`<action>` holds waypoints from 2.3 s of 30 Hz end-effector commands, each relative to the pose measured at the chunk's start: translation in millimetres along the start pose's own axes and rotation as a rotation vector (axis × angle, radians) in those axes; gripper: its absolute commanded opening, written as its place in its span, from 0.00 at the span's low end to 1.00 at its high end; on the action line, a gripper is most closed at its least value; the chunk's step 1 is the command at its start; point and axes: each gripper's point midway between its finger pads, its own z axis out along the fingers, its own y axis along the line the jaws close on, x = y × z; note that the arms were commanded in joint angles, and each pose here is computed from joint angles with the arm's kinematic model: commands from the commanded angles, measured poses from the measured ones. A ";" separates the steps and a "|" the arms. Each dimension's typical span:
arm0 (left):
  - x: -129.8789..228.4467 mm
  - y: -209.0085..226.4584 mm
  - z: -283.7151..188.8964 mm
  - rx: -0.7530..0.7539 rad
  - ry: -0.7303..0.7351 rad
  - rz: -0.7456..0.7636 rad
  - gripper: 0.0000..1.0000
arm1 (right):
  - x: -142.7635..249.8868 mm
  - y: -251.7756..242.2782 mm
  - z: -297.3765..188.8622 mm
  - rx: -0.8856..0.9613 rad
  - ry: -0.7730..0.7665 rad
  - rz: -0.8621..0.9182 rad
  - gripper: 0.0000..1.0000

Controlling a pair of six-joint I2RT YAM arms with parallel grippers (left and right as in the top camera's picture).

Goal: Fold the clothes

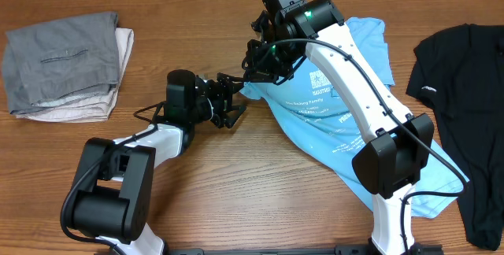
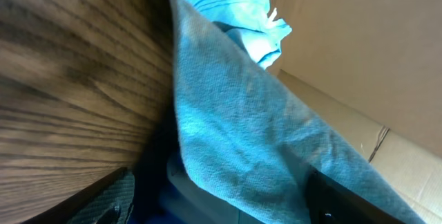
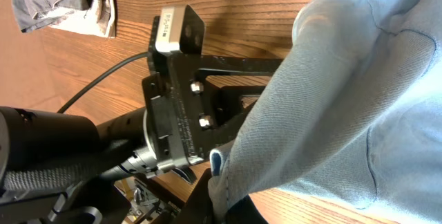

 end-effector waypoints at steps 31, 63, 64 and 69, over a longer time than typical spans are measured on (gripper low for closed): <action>-16.0 -35.3 -0.3 0.150 -0.111 -0.042 1.00 | 4.1 6.1 -8.9 -0.008 -0.012 -0.012 0.05; -13.0 -11.1 10.4 0.052 -0.161 0.004 0.64 | 7.4 4.9 -8.8 -0.003 0.001 -0.004 0.05; -13.7 -11.3 9.6 0.052 -0.159 0.012 0.63 | 7.6 4.8 -8.8 -0.002 0.002 -0.003 0.05; -21.3 -13.3 1.1 0.058 -0.141 0.069 0.57 | 7.8 4.6 -8.8 -0.002 0.003 -0.002 0.06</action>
